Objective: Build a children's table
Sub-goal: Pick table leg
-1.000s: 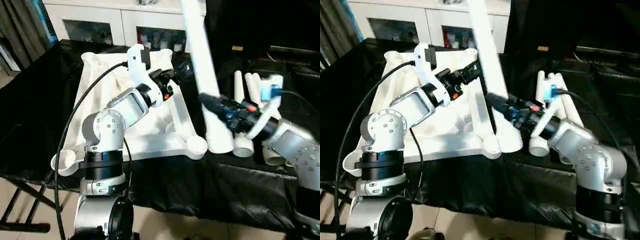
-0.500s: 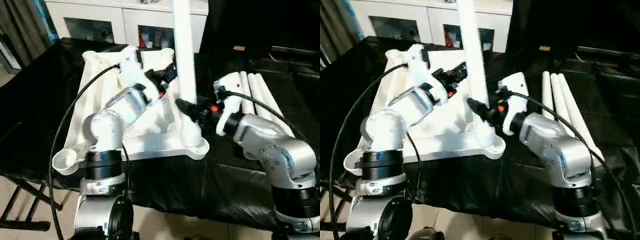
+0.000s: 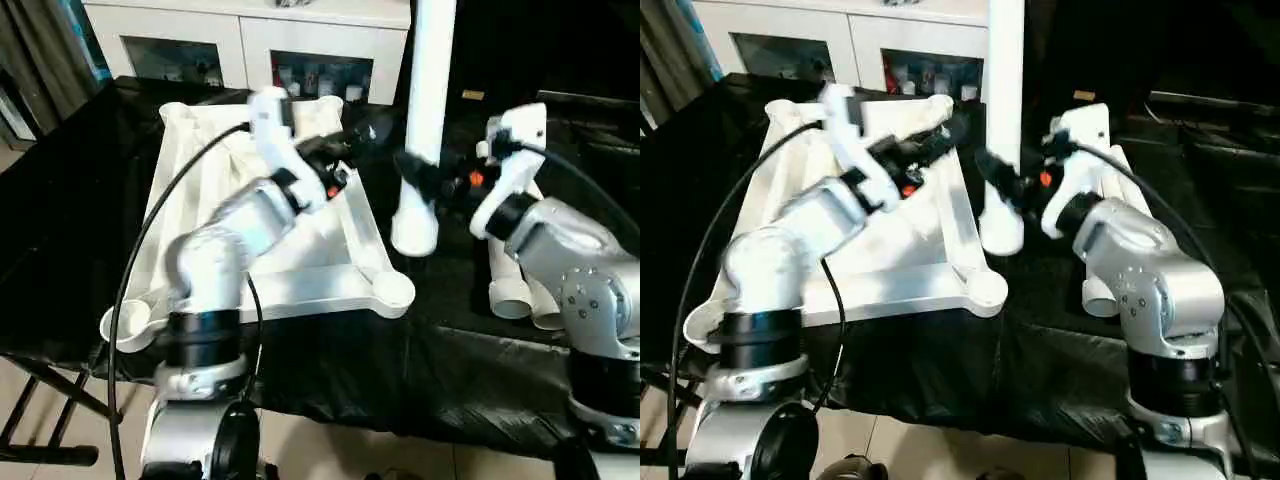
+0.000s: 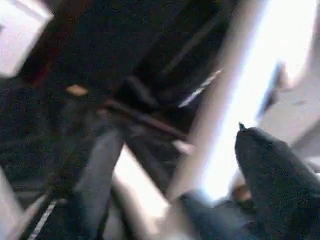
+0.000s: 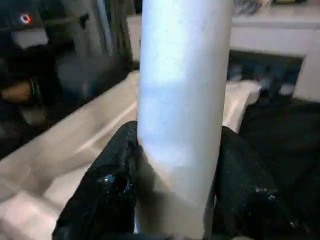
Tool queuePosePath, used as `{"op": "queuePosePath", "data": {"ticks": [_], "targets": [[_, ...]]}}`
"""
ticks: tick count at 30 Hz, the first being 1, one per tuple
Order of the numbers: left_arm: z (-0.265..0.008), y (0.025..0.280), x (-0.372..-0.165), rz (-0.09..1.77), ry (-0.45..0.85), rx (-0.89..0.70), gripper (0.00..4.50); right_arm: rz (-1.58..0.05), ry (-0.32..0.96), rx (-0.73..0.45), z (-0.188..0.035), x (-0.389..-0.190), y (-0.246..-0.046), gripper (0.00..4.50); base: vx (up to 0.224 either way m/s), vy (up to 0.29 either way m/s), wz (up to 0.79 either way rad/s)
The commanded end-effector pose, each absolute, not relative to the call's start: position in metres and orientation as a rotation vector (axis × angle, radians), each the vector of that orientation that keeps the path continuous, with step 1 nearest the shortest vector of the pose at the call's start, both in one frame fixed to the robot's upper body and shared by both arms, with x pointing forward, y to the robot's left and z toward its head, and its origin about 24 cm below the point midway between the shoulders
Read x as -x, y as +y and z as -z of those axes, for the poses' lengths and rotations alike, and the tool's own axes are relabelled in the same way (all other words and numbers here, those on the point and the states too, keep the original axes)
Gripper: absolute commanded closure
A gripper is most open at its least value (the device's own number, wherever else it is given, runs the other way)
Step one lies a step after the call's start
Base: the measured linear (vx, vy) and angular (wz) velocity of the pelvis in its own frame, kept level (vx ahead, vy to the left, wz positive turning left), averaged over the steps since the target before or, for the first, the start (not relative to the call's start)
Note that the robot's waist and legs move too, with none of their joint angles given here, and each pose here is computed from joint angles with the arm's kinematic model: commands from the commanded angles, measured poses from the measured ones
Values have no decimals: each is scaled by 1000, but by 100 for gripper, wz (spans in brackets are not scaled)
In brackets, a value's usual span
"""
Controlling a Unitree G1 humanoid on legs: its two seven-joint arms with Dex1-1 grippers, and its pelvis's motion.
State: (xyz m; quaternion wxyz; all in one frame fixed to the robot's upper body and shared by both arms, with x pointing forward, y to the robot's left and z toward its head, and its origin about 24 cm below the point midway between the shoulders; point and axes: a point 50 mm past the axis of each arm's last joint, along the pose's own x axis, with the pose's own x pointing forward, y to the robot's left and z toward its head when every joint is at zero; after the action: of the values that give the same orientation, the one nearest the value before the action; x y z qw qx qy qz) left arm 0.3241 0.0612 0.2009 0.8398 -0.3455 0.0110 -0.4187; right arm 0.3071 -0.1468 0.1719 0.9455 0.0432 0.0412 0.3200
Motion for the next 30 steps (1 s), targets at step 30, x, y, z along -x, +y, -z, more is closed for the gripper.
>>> {"op": "queuePosePath", "data": {"ticks": [30], "targets": [[-189, 35, -343, 418, 95, 700, 144, -610, 54, 10, -174, -309, -101, 270, 0, 0, 0]]}}
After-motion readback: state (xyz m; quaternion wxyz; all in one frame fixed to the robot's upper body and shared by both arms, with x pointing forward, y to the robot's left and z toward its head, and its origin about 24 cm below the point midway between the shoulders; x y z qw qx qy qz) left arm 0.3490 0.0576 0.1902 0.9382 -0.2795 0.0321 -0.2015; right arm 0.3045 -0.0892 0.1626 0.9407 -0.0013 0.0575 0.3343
